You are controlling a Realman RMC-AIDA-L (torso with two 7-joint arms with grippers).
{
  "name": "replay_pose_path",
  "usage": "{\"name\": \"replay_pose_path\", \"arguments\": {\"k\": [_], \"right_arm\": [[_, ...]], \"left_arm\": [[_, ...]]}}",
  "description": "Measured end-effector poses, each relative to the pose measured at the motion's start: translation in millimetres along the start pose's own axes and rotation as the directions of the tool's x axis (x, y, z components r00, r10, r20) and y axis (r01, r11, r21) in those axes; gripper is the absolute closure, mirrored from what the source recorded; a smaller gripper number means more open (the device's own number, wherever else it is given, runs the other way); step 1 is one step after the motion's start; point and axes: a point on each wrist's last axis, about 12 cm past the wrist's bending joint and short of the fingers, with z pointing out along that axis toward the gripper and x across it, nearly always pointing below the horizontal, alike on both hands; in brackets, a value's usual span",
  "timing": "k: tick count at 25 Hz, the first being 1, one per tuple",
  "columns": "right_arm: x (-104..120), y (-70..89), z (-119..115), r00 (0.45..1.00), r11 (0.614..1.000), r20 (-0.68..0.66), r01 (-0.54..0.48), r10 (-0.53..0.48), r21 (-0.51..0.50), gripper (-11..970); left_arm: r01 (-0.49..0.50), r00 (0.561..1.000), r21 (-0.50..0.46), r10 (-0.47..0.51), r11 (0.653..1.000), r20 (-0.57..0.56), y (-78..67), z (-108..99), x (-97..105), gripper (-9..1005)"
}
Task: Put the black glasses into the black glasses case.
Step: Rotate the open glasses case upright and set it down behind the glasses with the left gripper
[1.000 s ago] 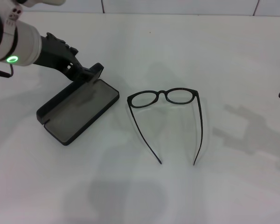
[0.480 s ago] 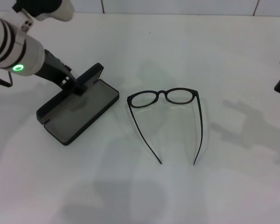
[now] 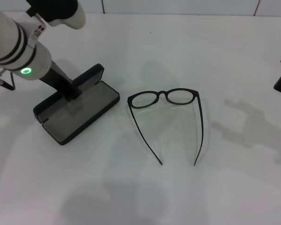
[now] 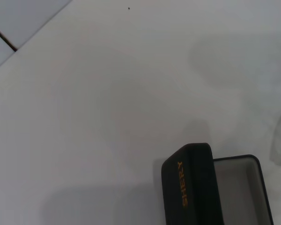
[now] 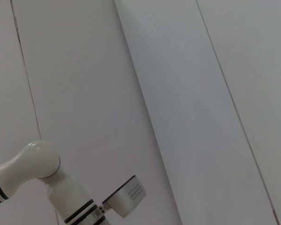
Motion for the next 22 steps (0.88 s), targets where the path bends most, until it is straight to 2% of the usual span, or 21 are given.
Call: {"name": "replay_pose_path", "arguments": {"k": [5,12,22], "right_arm": [[3.0,0.0,-0.2,1.0,1.0,0.001,-0.006,0.006,0.01,126],[4.8,0.8,-1.6,1.0,1.0,0.002,-0.009,0.009,0.015,127],[6.0,1.9,-3.5,1.0,1.0,0.002,0.002,-0.002,0.019,128]], "left_arm": [[-0.016,1.0,-0.018,0.016,1.0,-0.018,-4.9,0.7,-3.7,734],[-0.027,0.999,-0.027,0.026,0.999,-0.021,-6.5,-1.3,-7.9,752],[-0.086,0.992,-0.091,0.093,0.992,0.081,-12.3,-26.5,-27.6,797]]}}
